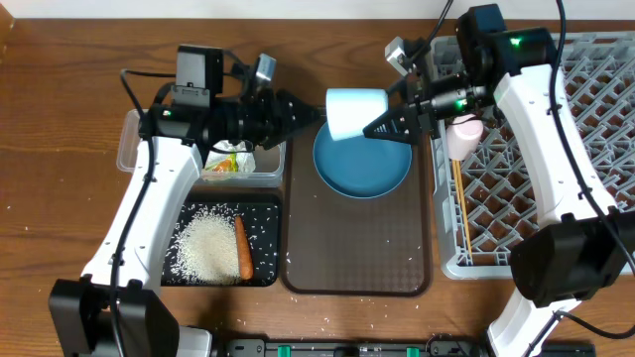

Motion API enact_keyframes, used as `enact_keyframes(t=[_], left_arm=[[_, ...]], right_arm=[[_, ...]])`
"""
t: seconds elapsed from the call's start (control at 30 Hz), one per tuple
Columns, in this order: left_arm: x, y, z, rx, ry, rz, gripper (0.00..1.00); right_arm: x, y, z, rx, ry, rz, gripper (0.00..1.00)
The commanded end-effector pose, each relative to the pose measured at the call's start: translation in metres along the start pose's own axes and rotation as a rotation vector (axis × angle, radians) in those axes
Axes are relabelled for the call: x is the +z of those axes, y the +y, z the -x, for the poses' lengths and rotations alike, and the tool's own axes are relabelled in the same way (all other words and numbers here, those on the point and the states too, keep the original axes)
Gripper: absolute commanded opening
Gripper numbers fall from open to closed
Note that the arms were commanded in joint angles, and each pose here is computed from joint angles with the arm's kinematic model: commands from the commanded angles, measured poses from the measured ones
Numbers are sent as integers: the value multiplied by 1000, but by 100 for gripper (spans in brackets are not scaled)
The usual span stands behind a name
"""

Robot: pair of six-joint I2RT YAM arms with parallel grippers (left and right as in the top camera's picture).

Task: Sort waste into correct bins and load items into the dishwasher rack
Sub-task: 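Carry the light-blue cup into the far side of the dish rack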

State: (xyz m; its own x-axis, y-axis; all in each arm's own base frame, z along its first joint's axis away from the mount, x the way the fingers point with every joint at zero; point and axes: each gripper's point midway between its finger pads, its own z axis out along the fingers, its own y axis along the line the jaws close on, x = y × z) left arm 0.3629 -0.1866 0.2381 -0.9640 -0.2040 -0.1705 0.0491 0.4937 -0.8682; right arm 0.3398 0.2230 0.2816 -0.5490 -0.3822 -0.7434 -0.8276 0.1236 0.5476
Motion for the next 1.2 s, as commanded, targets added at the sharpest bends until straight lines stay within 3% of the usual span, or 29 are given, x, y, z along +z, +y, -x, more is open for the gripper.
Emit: enact_keyframes(t=[0.0,0.2,0.5,0.9,1.17], left_arm=[[-2,6,6,26,-30,35,57],[-2,7,5,18,-25,39,60],[-2,7,5,17,-25,39,78],[-2,7,5,17,-25,39,91],[-2,7,5,17,-25,39,93]], right_arm=[[-13,-13,-6,91,33,-87,30],[-61,-70,-32,399,64,-384,25],[-154,-126,-92,791,80,-843,10],[-210,-138,-121,904,48,-1011,11],[-224,-151,-117,881,18,-1105,11]])
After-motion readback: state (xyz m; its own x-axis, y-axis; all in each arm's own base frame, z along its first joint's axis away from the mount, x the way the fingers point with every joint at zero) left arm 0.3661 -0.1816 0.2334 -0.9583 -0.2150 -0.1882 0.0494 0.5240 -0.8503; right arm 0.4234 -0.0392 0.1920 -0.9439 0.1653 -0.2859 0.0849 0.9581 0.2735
